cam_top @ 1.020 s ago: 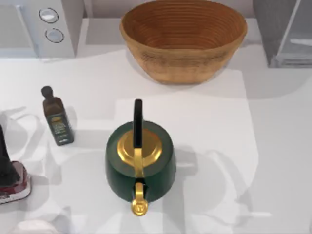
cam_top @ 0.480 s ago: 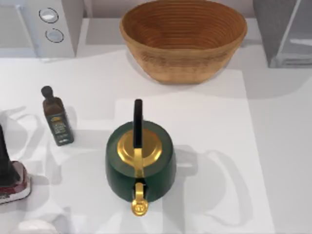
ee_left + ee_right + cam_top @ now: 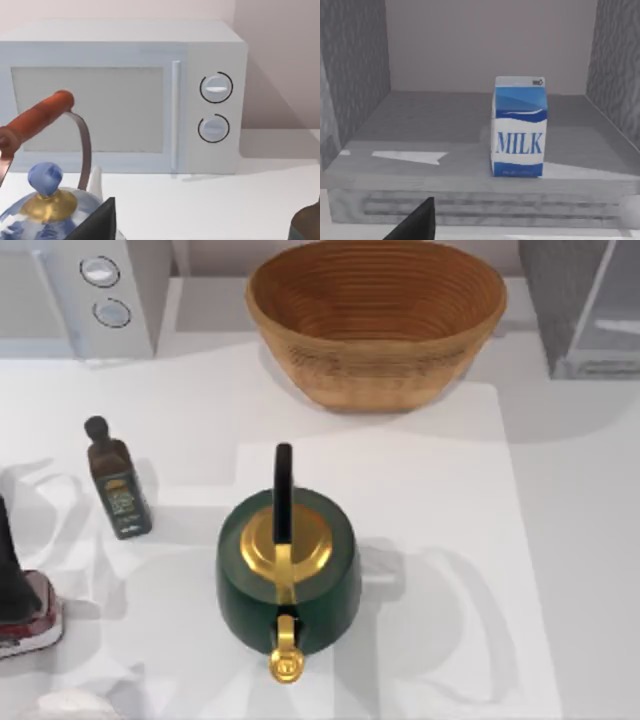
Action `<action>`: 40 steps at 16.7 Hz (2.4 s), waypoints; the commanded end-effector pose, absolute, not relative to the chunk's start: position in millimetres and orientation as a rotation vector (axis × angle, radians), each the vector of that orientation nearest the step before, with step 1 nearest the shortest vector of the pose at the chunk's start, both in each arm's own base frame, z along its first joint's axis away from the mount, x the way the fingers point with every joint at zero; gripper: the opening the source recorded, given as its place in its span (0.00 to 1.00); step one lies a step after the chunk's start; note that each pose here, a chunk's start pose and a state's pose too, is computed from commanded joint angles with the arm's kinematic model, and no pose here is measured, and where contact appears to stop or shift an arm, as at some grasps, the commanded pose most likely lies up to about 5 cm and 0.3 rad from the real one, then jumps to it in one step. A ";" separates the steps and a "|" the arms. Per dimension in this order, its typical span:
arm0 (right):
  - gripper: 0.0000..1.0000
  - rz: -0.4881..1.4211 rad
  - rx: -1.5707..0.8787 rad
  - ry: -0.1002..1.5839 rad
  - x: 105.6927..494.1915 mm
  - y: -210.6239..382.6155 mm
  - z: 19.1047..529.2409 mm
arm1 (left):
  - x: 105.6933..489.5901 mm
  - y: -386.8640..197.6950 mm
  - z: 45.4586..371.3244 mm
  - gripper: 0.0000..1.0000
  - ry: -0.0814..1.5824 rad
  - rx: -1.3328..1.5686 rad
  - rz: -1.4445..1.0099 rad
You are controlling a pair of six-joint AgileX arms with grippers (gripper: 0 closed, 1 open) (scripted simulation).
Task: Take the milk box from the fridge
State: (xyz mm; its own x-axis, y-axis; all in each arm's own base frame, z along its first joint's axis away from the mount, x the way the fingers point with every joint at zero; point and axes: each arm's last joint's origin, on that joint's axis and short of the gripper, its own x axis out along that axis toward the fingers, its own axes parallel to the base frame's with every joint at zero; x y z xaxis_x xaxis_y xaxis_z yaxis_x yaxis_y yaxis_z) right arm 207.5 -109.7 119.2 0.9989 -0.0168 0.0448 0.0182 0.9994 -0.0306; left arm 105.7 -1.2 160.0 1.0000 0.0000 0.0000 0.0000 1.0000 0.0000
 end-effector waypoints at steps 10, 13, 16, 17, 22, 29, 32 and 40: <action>1.00 0.167 -0.076 -0.159 321.4 -109.4 167.2 | 105.7 -1.2 160.0 1.00 0.000 0.000 0.000; 1.00 0.169 -0.034 -0.087 360.0 -94.7 152.0 | 105.7 -1.2 160.0 1.00 0.000 0.000 0.000; 1.00 0.094 -0.012 0.019 379.7 -95.7 118.3 | 105.7 -1.2 160.0 1.00 0.000 0.000 0.000; 1.00 0.059 -0.010 0.051 381.5 -100.8 107.1 | 105.7 -1.2 160.0 1.00 0.000 0.000 0.000; 1.00 -0.012 -0.010 0.099 380.7 -114.6 90.1 | 105.7 -1.2 160.0 1.00 0.000 0.000 0.000; 1.00 -0.008 -0.010 0.098 397.2 -91.2 96.0 | 105.7 -1.2 160.0 1.00 0.000 0.000 0.000; 1.00 -0.006 -0.010 0.097 421.0 -85.6 94.2 | 105.7 -1.2 160.0 1.00 0.000 0.000 0.000; 1.00 -0.012 -0.010 0.099 440.4 -115.4 84.2 | 105.7 -1.2 160.0 1.00 0.000 0.000 0.000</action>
State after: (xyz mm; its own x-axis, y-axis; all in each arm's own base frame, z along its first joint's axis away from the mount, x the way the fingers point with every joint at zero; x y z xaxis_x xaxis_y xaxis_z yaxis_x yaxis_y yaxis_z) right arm 440.4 -115.4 84.2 0.9950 -0.0128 -0.0986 0.0119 0.9999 -0.0106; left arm 105.7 -1.2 160.0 1.0000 0.0000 0.0000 0.0000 1.0000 0.0000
